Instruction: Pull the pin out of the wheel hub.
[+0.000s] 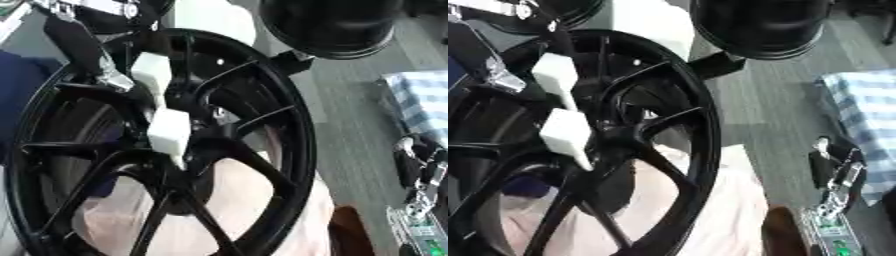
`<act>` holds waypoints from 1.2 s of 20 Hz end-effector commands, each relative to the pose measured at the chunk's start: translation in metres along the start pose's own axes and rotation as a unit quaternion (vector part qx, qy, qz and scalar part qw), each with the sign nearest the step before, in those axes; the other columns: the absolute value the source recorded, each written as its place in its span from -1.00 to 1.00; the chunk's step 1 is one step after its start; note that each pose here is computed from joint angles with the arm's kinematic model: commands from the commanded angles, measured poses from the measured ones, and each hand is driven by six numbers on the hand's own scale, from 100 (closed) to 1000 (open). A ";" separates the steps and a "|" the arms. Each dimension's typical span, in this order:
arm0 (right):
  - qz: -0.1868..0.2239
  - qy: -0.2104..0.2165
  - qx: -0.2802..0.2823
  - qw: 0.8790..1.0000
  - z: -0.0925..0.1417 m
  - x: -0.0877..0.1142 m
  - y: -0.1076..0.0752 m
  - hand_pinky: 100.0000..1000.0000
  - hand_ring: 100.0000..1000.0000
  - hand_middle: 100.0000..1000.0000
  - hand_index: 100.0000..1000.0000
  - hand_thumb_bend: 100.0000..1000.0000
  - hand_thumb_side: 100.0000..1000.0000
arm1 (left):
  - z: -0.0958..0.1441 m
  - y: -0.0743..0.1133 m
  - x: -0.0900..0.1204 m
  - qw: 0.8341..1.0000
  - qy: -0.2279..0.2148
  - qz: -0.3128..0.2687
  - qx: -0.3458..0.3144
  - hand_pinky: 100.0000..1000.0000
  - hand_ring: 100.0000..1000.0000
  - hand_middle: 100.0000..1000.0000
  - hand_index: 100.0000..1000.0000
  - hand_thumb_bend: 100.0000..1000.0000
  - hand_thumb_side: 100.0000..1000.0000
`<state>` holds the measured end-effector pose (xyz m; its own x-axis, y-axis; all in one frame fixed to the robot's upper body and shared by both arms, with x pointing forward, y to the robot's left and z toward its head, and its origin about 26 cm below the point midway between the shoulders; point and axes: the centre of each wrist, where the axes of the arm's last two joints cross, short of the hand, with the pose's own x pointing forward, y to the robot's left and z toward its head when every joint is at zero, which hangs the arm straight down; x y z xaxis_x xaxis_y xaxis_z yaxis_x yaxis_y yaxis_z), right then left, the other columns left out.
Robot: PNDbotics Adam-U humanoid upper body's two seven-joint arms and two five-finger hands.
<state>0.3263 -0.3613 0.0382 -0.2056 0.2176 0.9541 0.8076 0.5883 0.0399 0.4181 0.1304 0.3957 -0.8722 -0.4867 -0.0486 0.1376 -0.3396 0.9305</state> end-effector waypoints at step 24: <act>-0.015 -0.019 -0.001 1.000 -0.007 0.011 0.003 0.31 0.30 0.05 0.38 -0.92 -0.29 | -0.002 0.000 -0.018 0.999 0.034 0.001 -0.003 0.39 0.27 0.04 0.36 -0.67 -0.70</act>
<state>0.3288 -0.3600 0.0410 -0.2184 0.2168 0.9515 0.8048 0.5915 0.0499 0.4365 0.1336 0.3847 -0.8381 -0.5433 -0.0492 0.1676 -0.3422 0.9246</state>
